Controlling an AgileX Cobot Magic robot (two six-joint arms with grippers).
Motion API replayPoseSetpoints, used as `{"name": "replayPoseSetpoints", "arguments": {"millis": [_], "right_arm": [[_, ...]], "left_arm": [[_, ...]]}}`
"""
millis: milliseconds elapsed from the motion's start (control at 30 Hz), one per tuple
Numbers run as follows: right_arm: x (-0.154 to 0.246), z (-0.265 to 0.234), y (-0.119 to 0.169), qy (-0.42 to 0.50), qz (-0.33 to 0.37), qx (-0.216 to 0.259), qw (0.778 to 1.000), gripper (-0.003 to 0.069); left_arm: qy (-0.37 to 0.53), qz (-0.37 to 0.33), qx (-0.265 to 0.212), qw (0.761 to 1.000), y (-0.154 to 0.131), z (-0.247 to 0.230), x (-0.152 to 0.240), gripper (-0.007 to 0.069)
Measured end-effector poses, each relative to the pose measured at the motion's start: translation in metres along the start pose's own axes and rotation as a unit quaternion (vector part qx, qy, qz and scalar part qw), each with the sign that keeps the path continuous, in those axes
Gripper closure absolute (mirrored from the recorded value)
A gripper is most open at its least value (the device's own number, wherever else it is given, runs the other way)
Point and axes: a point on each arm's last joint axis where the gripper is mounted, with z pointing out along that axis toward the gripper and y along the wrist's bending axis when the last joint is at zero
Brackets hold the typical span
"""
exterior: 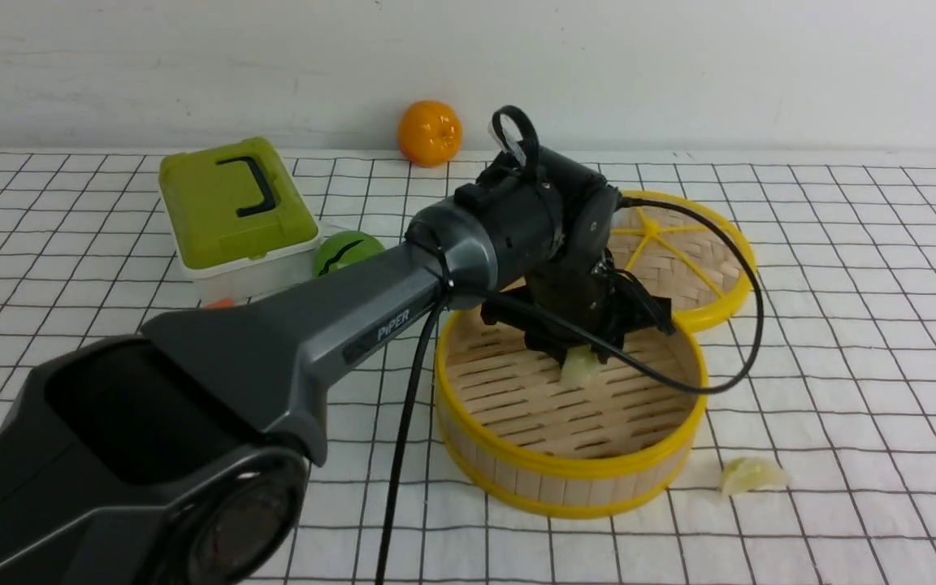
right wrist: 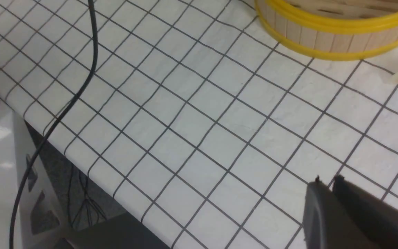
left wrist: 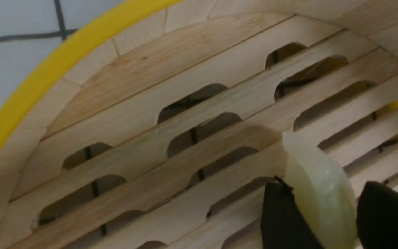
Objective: Put the dumplings into the steamer on the table with the white tablecloth.
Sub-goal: 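Place the dumpling into the bamboo steamer basket with the left gripper, then reach for and grasp a dumpling lying on the table beside the steamer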
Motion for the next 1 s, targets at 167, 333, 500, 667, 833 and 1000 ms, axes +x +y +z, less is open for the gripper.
{"name": "replayPoseSetpoints", "arguments": {"millis": [167, 333, 500, 667, 833, 1000], "right_arm": [[0.000, 0.000, -0.003, 0.002, -0.005, 0.014, 1.000, 0.0617], [-0.001, 0.000, -0.005, -0.008, 0.001, 0.029, 1.000, 0.0616], [-0.009, 0.002, -0.013, -0.036, 0.029, 0.057, 0.997, 0.0610], [-0.019, 0.020, -0.032, -0.006, 0.063, 0.084, 0.994, 0.0608], [-0.024, 0.044, -0.051, 0.045, 0.090, 0.099, 0.990, 0.0603], [-0.028, 0.065, -0.067, 0.077, 0.104, 0.107, 0.986, 0.0597]], "left_arm": [[0.005, 0.003, -0.010, 1.000, 0.002, -0.004, 0.000, 0.0268], [-0.008, 0.038, -0.027, 0.999, 0.001, -0.041, -0.012, 0.0217], [-0.066, 0.095, -0.024, 0.993, -0.001, -0.148, -0.034, 0.0212], [-0.118, 0.133, -0.010, 0.984, 0.007, -0.245, -0.032, 0.0211], [-0.146, 0.142, 0.002, 0.979, 0.021, -0.308, -0.011, 0.0211], [-0.125, 0.142, 0.004, 0.982, 0.046, -0.342, 0.032, 0.0211]]}}
